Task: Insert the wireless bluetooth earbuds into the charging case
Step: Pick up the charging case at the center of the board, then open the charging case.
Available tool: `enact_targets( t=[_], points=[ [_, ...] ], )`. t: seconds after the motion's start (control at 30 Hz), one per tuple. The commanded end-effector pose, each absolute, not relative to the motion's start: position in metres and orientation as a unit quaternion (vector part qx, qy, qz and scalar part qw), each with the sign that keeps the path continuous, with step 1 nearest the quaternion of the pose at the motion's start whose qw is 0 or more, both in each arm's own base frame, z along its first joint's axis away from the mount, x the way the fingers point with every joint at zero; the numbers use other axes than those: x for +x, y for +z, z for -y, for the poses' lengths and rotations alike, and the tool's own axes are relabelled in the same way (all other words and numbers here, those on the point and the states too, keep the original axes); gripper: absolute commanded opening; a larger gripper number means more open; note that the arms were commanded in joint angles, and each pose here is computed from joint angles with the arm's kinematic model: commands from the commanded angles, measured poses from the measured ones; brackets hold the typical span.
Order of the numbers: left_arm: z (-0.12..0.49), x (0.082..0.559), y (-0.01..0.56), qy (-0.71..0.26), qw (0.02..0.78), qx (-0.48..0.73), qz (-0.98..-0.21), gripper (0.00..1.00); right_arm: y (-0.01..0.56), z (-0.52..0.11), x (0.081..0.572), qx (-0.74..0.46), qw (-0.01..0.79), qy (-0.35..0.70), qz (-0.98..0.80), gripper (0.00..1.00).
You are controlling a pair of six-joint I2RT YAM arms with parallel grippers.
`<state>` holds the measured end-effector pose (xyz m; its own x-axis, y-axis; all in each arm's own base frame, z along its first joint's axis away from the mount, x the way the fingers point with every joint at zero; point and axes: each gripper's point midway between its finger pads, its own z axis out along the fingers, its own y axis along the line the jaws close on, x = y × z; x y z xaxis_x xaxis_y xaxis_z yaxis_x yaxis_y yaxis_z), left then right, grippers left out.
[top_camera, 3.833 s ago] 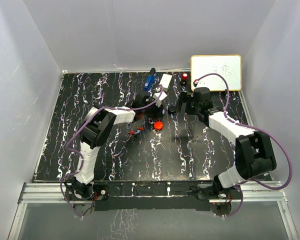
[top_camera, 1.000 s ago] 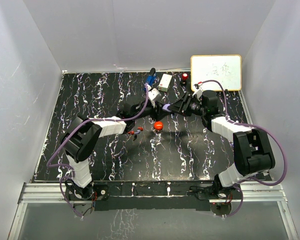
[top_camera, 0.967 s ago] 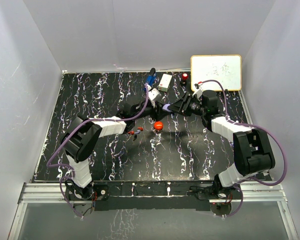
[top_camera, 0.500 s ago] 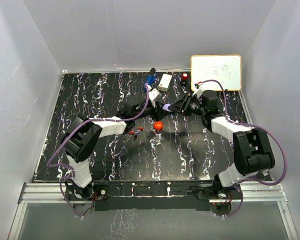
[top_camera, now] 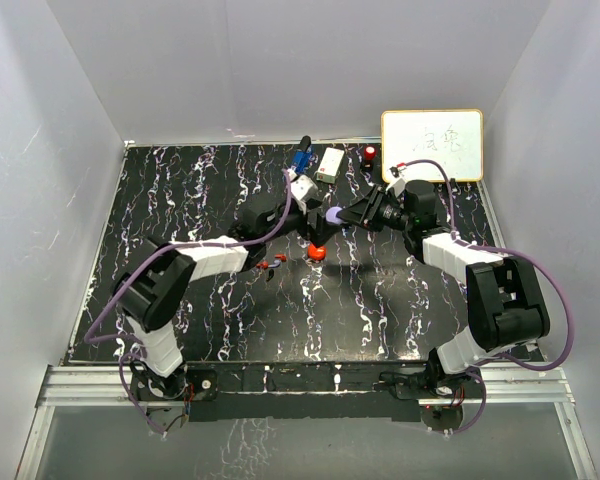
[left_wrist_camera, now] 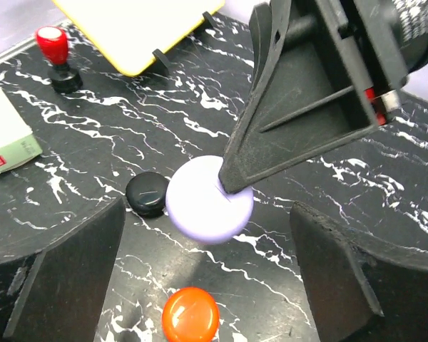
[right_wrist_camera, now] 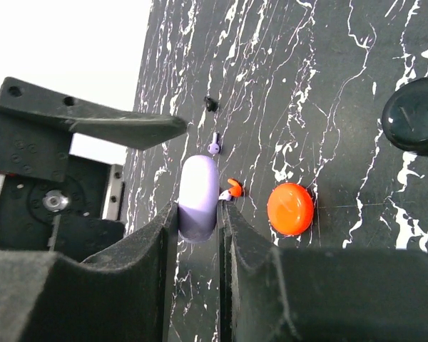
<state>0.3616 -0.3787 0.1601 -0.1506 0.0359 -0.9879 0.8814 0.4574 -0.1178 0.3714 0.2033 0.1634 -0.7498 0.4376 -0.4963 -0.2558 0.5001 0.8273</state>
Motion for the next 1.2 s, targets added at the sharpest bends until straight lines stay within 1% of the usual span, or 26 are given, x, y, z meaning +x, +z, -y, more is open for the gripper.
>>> enact_targets(
  t=[0.0, 0.1, 0.2, 0.37, 0.5, 0.73, 1.17],
  points=[
    [0.357, 0.359, 0.228, -0.367, 0.625, 0.31, -0.616, 0.99, 0.172, -0.194, 0.38, 0.051, 0.385, 0.487, -0.782, 0.08],
    [0.336, 0.362, 0.232, -0.338, 0.638, 0.275, -0.635, 0.99, 0.17, -0.188, 0.382, 0.05, 0.387, 0.481, -0.785, 0.07],
    [0.314, 0.376, 0.228, -0.305, 0.642, 0.216, -0.67, 0.99, 0.165, -0.185, 0.381, 0.041, 0.385, 0.475, -0.79, 0.06],
    [0.314, 0.395, 0.204, -0.28, 0.592, 0.186, -0.732, 0.99, 0.164, -0.189, 0.376, 0.014, 0.374, 0.479, -0.794, 0.02],
    [0.32, 0.399, 0.187, -0.283, 0.563, 0.174, -0.757, 0.99, 0.17, -0.189, 0.375, 0.004, 0.377, 0.477, -0.794, 0.0],
    [0.327, 0.396, 0.17, -0.301, 0.54, 0.173, -0.767, 0.99, 0.177, -0.191, 0.374, 0.0, 0.376, 0.483, -0.791, 0.0],
    [0.338, 0.389, 0.167, -0.333, 0.526, 0.185, -0.761, 0.99, 0.185, -0.195, 0.379, 0.002, 0.375, 0.499, -0.781, 0.0]
  ],
)
